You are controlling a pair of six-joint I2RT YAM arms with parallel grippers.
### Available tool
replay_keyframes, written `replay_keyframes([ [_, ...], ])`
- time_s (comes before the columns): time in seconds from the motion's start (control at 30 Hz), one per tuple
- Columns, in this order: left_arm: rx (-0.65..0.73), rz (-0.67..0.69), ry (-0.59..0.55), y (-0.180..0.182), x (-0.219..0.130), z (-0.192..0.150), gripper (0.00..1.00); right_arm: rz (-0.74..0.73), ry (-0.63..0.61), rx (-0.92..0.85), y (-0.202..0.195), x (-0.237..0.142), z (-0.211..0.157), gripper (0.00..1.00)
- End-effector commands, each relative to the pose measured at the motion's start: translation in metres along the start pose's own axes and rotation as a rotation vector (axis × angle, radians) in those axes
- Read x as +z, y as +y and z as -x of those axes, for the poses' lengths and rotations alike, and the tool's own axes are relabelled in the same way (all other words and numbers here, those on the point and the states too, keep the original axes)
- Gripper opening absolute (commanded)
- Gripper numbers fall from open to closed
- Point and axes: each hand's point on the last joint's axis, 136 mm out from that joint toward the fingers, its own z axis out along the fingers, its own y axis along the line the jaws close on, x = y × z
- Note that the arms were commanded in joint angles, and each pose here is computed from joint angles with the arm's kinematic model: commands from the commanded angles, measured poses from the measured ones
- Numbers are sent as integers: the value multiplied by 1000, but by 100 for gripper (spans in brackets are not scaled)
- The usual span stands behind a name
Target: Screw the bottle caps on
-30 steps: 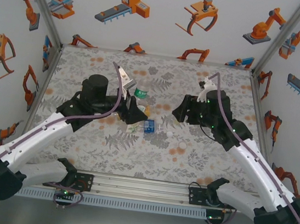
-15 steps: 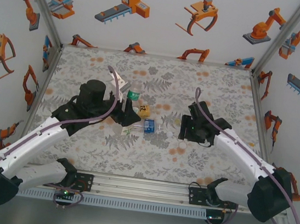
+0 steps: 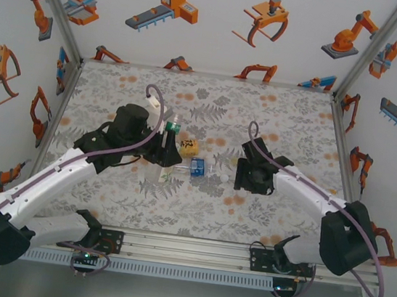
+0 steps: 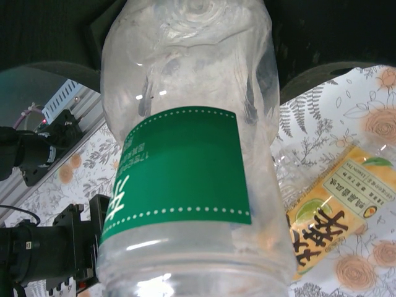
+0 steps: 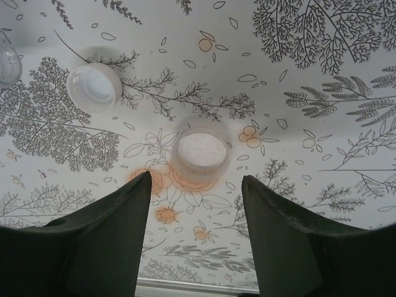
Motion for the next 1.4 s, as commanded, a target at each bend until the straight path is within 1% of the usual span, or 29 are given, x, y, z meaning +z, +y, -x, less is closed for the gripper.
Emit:
replay_keyframes([
  [0.0,-26,-2,11,-4,-4,0,0,-11,8,19,-3,8,-2,55],
  [0.23,-13,-27,-14,-8,-6,3,0,-26,34,27,-6,22,-10,51],
  [0.57,-4,-35,-31,-8,-6,4,0,-56,42,17,-7,29,-5,48],
  [0.7,-3,-39,-25,-9,-5,2,0,-63,57,14,-7,33,-5,43],
  [0.77,-2,-38,-23,-8,-6,2,0,-63,59,11,-6,33,-5,40],
  [0.93,-1,-32,-24,-7,-5,1,0,-61,53,-4,-2,25,-5,40],
  [1.07,-5,-30,-27,-6,-3,1,0,-41,58,-32,14,12,-13,40],
  [1.37,-17,-20,-48,-3,1,5,0,30,88,-124,83,-3,-60,40],
])
